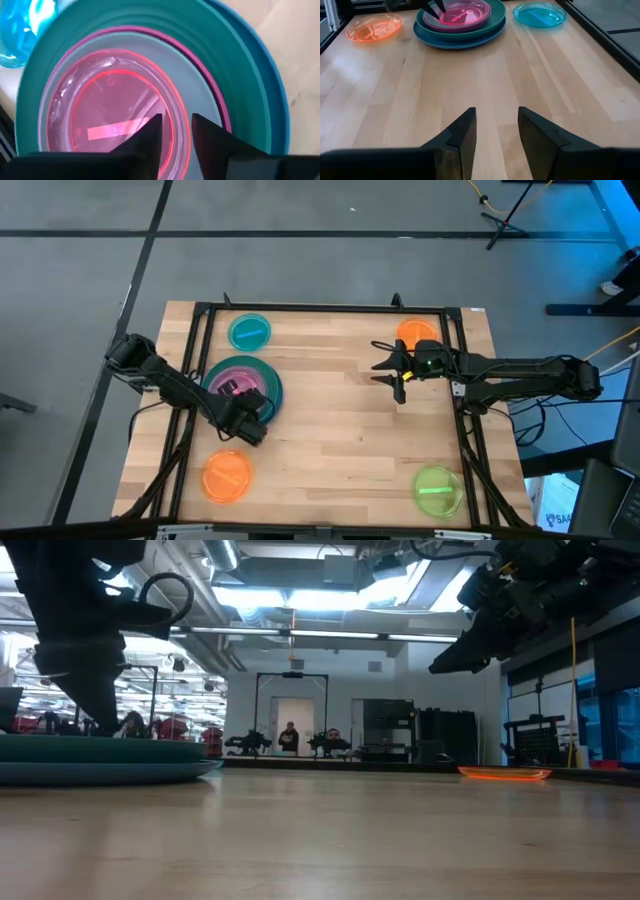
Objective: Stack plastic plates
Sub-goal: Stack the pink plate on top of the light blue plate, then stack the blue plate on top of the pink plate
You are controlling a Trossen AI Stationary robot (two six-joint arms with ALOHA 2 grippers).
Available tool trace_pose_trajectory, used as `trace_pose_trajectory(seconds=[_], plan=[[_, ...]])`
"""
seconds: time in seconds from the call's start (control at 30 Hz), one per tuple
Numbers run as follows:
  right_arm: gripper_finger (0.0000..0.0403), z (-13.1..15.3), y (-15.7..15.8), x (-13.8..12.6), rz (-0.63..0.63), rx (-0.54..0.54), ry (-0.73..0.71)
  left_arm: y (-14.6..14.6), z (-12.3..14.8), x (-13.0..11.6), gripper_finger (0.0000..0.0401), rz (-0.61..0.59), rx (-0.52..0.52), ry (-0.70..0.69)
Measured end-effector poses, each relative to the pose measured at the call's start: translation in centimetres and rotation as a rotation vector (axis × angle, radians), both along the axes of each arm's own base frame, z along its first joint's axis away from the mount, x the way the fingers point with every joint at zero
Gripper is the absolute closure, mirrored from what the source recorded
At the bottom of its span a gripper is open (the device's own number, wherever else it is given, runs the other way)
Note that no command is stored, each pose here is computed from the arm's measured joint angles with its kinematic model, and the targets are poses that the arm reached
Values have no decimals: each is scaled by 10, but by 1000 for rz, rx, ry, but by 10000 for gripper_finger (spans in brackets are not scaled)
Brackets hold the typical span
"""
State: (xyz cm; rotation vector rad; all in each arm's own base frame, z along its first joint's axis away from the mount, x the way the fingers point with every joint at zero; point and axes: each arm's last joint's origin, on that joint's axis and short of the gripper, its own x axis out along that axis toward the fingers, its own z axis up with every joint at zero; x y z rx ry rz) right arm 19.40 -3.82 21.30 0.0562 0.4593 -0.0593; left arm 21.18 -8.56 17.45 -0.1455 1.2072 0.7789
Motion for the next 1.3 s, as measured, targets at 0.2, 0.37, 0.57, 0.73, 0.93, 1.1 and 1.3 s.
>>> trace_pose_trajectory(seconds=[0.2,0.37,0.57,0.73,0.93,1.1,1.3], plan=[[265,3,0,2,-1,-8,-37,1,24,13,280,-102,-18,-4],[265,6,-1,3,0,-18,-66,18,62,25,277,-129,55,-125],[265,8,-1,4,3,-31,-89,64,84,25,239,-21,174,-173],[265,8,-1,4,9,-47,-89,112,75,33,206,77,210,-125],[265,7,-1,3,1,-26,-78,167,53,46,203,151,133,-109],[265,7,-1,3,-2,-14,-75,207,24,52,215,223,89,-40],[265,7,-1,3,-3,-17,-75,239,-15,53,230,264,-7,42]])
